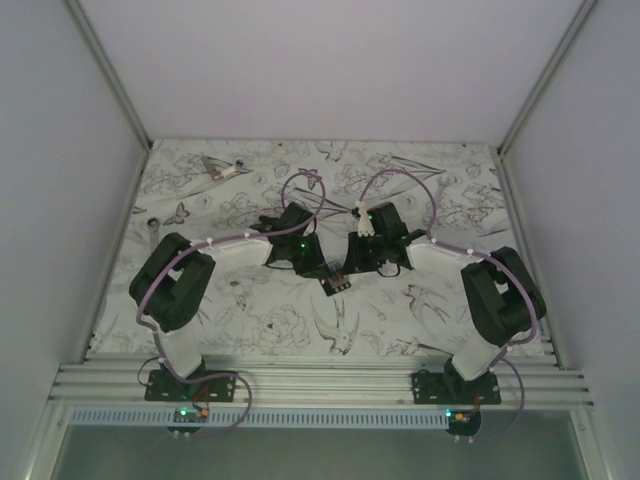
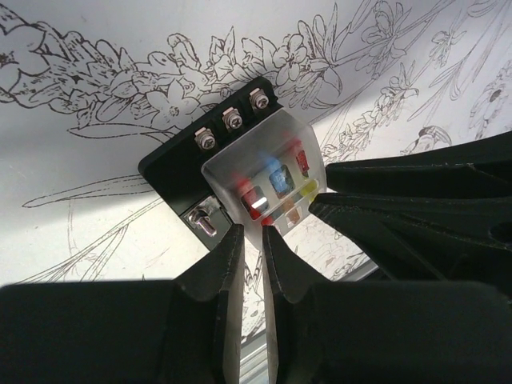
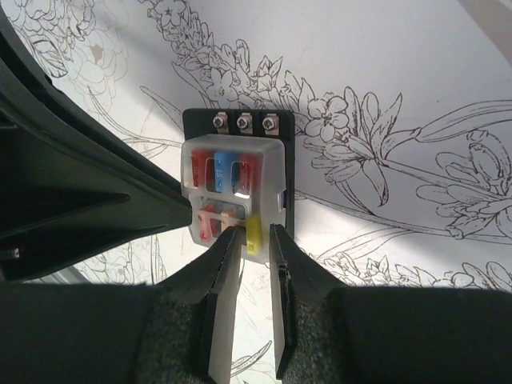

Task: Snap on the fuse box
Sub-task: Close the fuse box cover on the fuse box base.

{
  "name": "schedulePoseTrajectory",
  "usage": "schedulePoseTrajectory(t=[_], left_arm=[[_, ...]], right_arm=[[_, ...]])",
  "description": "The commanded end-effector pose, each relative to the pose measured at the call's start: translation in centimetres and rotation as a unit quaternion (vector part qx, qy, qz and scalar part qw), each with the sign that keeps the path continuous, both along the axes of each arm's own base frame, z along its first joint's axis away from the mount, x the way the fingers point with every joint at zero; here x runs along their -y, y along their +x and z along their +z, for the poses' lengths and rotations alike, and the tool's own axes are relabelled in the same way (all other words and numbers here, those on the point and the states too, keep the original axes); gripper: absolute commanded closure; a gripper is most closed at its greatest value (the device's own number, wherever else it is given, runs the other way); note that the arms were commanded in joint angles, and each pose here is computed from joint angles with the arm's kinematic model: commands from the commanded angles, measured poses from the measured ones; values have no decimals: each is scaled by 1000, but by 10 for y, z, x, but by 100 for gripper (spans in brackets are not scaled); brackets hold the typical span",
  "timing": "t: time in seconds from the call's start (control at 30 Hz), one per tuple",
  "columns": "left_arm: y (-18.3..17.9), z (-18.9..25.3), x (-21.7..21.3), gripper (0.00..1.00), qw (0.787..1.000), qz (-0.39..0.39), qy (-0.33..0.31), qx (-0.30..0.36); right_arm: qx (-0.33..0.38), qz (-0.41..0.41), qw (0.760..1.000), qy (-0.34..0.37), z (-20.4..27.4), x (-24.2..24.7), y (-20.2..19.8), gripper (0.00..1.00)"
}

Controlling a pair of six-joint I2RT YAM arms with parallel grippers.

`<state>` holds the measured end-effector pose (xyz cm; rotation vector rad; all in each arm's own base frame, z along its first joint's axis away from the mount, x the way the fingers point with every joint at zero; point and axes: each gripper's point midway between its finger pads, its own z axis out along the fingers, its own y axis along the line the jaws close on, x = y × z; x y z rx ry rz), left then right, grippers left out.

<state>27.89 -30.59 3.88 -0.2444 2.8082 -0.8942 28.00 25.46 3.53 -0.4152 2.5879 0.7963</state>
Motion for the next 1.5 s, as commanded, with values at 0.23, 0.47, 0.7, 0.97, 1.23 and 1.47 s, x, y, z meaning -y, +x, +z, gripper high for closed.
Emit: schedulePoseTrajectory(t=[0.23, 0.47, 0.7, 0.97, 1.23, 1.47], left_arm=[[-89, -107, -72, 95, 975, 28, 157, -153], [-90, -97, -73, 96, 979, 30, 151, -136], [-41, -20, -39, 86, 997, 20, 75, -16], [-6, 59, -20, 59, 996, 17, 16, 91], [-11, 59, -82, 30, 991, 85, 33, 94], [-29, 44, -143, 16, 984, 153, 44, 77]], right_arm=[[-109, 41, 979, -169, -96, 26, -64, 75], [-58, 48, 982, -172, -74, 22, -50, 76], [67, 57, 986, -142, -2, 1, -7, 71], [142, 69, 977, -146, 51, -4, 17, 57], [130, 114, 969, -176, 51, -27, 0, 29], [113, 141, 960, -213, 35, -43, -5, 21]])
